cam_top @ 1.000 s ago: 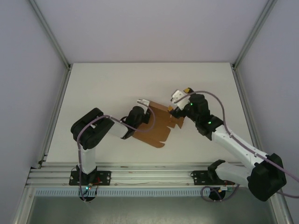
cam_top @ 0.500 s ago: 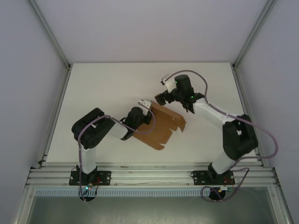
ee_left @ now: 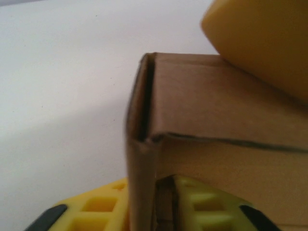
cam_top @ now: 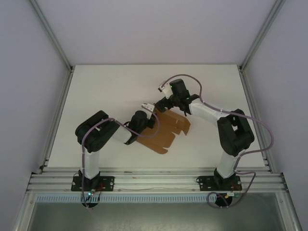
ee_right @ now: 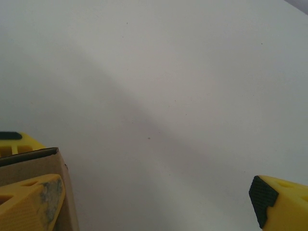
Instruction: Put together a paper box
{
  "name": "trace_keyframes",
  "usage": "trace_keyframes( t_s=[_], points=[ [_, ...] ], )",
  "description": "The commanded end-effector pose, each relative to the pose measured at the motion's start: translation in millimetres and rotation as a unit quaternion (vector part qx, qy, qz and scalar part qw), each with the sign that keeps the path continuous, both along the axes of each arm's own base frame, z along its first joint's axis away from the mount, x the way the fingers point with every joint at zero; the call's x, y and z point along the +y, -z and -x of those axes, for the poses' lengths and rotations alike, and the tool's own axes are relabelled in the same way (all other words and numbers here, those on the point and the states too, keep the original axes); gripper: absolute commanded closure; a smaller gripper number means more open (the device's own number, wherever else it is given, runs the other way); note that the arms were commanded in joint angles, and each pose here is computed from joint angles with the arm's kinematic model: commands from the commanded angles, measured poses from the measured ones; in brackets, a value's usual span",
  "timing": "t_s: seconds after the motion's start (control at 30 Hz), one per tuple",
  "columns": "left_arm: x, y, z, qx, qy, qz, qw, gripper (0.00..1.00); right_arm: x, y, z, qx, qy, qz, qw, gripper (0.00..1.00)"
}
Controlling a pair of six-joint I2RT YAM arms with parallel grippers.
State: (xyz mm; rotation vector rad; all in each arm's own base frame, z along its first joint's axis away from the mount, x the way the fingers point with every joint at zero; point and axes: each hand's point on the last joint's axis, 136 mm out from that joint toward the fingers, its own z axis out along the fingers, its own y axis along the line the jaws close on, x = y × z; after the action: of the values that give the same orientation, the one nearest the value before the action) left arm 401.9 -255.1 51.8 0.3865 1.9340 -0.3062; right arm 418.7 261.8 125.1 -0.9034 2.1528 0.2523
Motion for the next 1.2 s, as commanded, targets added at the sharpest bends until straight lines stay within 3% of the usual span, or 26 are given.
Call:
trace_keyframes(
  t_s=[0.0, 0.47, 0.57, 0.67, 0.77, 0.87, 0.97, 1.17],
  points=[
    [2.0, -17.5, -5.0, -0.016, -0.019, 0.015, 1.0, 0.7, -5.5, 65.2, 48.3, 0.106, -0.036, 0.073, 0.991, 0.0],
    [19.3, -51.9, -25.3, -0.042, -0.077, -0.008, 0.996, 0.64, -6.3, 62.5, 51.7, 0.093, -0.05, 0.094, 0.99, 0.0],
    [21.3, -53.5, -28.4, -0.039, -0.082, -0.009, 0.996, 0.77, -5.7, 55.3, 46.8, 0.08, -0.039, 0.086, 0.992, 0.0],
    [20.5, -45.5, -30.7, -0.028, -0.08, -0.016, 0.996, 0.96, -3.3, 42.8, 42.1, 0.063, -0.033, 0.072, 0.995, 0.0],
    [22.5, -41.9, -26.2, -0.021, -0.081, -0.007, 0.996, 1.0, -3.9, 27.2, 37.1, 0.047, -0.015, 0.058, 0.997, 0.0],
    [28.6, -49.1, -21.6, -0.036, -0.089, 0.003, 0.995, 1.0, -9.2, -3.6, 28.1, 0.005, 0.03, 0.026, 0.999, 0.0],
    [41.1, -58.9, -20.2, -0.037, -0.12, 0.004, 0.992, 1.0, -34.6, -53.7, 17.2, -0.068, 0.126, -0.017, 0.99, 0.0],
    [63.9, -78.3, -12.9, -0.022, -0.181, 0.022, 0.983, 1.0, -99.3, -114.0, 42.4, -0.121, 0.252, -0.06, 0.958, 0.0]
  ],
)
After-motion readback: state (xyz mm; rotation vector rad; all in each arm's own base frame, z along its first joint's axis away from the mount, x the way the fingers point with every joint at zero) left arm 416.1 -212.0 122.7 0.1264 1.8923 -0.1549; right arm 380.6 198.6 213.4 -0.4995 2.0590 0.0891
